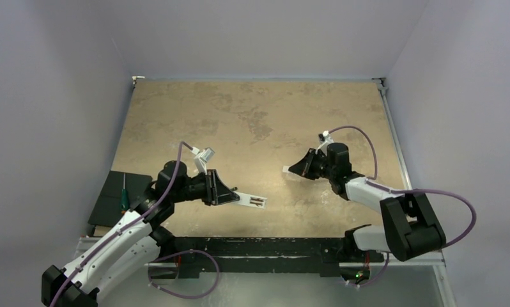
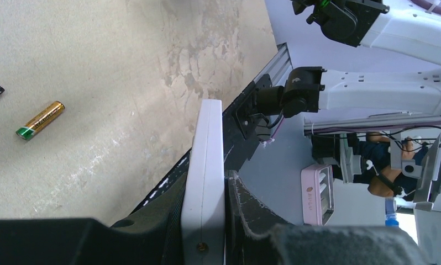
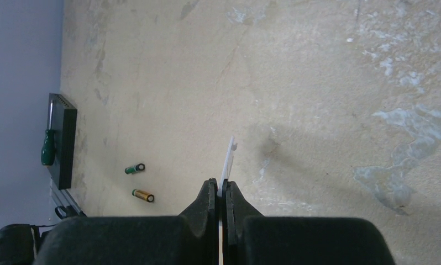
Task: Load the batteries into the remote control
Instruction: Place the battery cover at the center of the board.
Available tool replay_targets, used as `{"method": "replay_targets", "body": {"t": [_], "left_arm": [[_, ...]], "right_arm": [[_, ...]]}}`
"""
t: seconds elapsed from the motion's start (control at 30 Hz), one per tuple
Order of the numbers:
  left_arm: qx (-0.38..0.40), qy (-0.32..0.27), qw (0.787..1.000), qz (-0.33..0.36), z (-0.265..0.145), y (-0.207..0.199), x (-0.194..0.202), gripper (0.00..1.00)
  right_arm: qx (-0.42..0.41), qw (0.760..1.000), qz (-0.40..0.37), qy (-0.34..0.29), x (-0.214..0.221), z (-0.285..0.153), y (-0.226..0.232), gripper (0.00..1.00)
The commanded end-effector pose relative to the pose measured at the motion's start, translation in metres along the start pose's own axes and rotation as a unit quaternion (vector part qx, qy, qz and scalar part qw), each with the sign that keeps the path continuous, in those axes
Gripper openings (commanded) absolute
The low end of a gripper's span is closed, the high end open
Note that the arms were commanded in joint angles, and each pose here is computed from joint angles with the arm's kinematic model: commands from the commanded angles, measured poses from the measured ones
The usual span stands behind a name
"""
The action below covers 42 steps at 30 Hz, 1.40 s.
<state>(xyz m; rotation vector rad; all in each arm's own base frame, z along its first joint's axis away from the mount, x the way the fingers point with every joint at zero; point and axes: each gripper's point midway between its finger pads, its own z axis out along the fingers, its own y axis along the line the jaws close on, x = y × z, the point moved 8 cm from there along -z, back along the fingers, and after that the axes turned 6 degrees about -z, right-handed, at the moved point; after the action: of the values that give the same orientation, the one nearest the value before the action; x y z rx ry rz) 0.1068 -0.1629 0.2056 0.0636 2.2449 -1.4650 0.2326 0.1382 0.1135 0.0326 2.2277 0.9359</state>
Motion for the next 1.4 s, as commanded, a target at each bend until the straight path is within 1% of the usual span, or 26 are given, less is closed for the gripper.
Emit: {"method": "replay_targets", "body": {"t": [0.0, 0.23, 0.47, 0.5, 0.63, 0.67, 0.8, 0.97, 1.13, 1.37], "left_arm": [[0.024, -0.002, 1.000, 0.016, 0.000, -0.006, -0.002, 0.00], [0.026, -0.003, 1.000, 0.014, 0.000, -0.006, -0.002, 0.00], [0.036, 0.000, 0.999, 0.006, 0.003, -0.007, -0.002, 0.00], [0.041, 0.000, 0.999, 0.003, 0.004, -0.007, -0.002, 0.00], [0.046, 0.002, 0.999, -0.005, 0.005, -0.006, -0.001, 0.00], [0.047, 0.002, 0.999, -0.005, 0.005, -0.006, -0.001, 0.00], [0.044, 0.000, 0.999, -0.009, 0.004, -0.006, -0.001, 0.00], [0.021, -0.002, 0.999, -0.026, 0.004, 0.001, 0.002, 0.00], [0.001, -0.004, 0.999, -0.050, 0.005, 0.012, 0.008, 0.00], [0.010, -0.009, 0.996, -0.090, 0.010, 0.025, 0.017, 0.00]], "right_arm": [[-0.026, 1.000, 0.004, -0.007, -0.003, 0.005, -0.006, 0.00], [-0.023, 1.000, 0.019, 0.000, 0.001, 0.009, -0.021, 0.00], [-0.009, 1.000, 0.028, 0.003, 0.002, 0.013, -0.029, 0.09], [-0.006, 1.000, 0.030, 0.004, 0.002, 0.013, -0.031, 0.11], [0.004, 0.999, 0.033, 0.007, 0.003, 0.015, -0.035, 0.29], [0.006, 0.999, 0.034, 0.007, 0.003, 0.015, -0.036, 0.32], [0.012, 0.999, 0.033, 0.005, 0.001, 0.013, -0.037, 0.41], [0.029, 0.999, 0.032, 0.004, 0.000, 0.010, -0.037, 0.51], [0.062, 0.998, 0.018, -0.007, -0.007, 0.000, -0.035, 0.57], [0.094, 0.995, -0.003, -0.031, -0.016, -0.018, -0.029, 0.60]]}}
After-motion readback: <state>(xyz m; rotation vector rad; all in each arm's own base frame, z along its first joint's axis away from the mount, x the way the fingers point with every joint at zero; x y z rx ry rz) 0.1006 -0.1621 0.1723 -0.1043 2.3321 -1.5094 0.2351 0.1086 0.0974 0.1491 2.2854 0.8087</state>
